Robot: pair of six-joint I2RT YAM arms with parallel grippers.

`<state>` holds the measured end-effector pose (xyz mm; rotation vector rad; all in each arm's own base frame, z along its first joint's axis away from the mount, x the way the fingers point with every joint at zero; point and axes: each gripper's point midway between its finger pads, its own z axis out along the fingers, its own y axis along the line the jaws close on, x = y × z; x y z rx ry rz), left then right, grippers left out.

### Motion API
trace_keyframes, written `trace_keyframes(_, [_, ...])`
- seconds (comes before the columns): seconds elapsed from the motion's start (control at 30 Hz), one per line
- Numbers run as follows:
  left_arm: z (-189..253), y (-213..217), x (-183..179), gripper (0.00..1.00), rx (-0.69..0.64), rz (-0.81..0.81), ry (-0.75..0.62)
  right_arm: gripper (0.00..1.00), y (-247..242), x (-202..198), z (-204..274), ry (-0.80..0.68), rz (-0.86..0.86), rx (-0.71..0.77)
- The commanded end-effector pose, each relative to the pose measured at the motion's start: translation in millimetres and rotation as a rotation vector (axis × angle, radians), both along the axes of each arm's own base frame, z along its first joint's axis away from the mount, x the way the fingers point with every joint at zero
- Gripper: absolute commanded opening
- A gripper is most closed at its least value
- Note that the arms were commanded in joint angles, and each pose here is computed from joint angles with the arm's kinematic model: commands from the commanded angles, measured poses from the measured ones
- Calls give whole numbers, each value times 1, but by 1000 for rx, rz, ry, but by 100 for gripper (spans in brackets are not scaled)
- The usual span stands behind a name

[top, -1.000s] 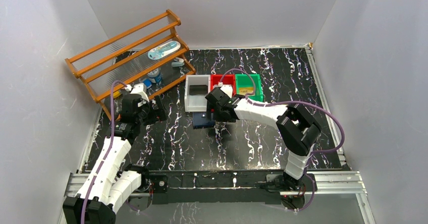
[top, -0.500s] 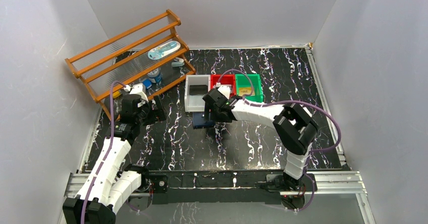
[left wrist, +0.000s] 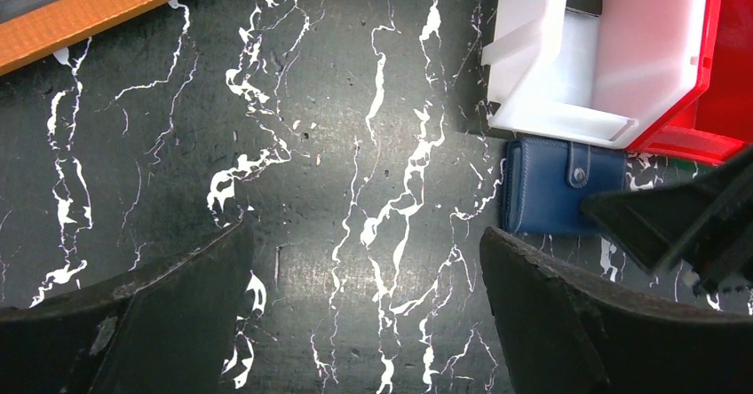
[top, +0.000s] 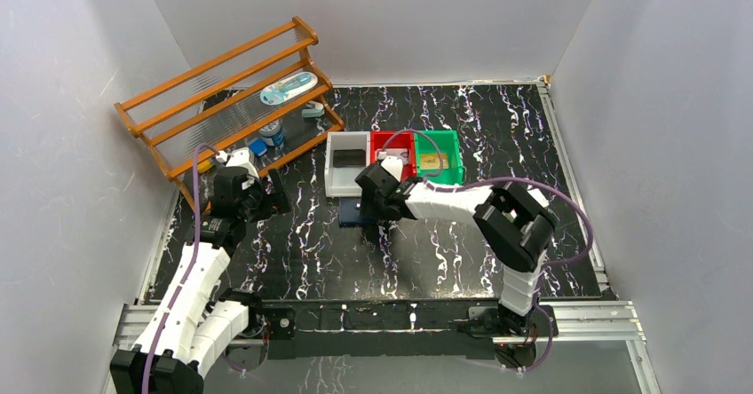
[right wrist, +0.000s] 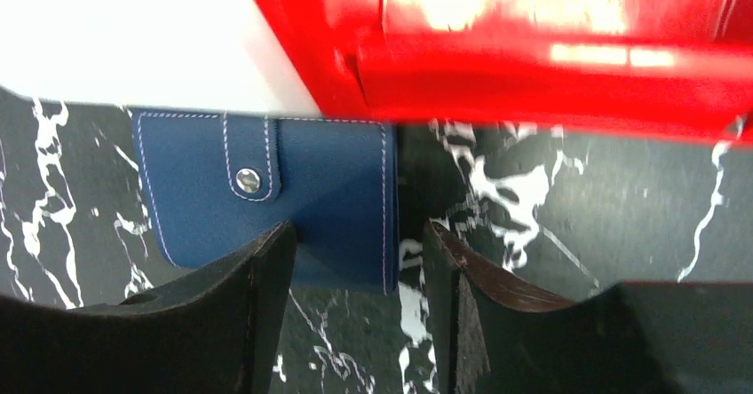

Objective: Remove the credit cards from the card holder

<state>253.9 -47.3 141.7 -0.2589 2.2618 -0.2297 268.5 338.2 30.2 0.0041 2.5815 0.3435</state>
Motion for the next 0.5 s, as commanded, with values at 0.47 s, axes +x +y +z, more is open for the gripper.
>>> trace_keyframes(0.47, [7,-3,-1,98,-20,-1,-12,82,-34,-89,77,-99,111,71])
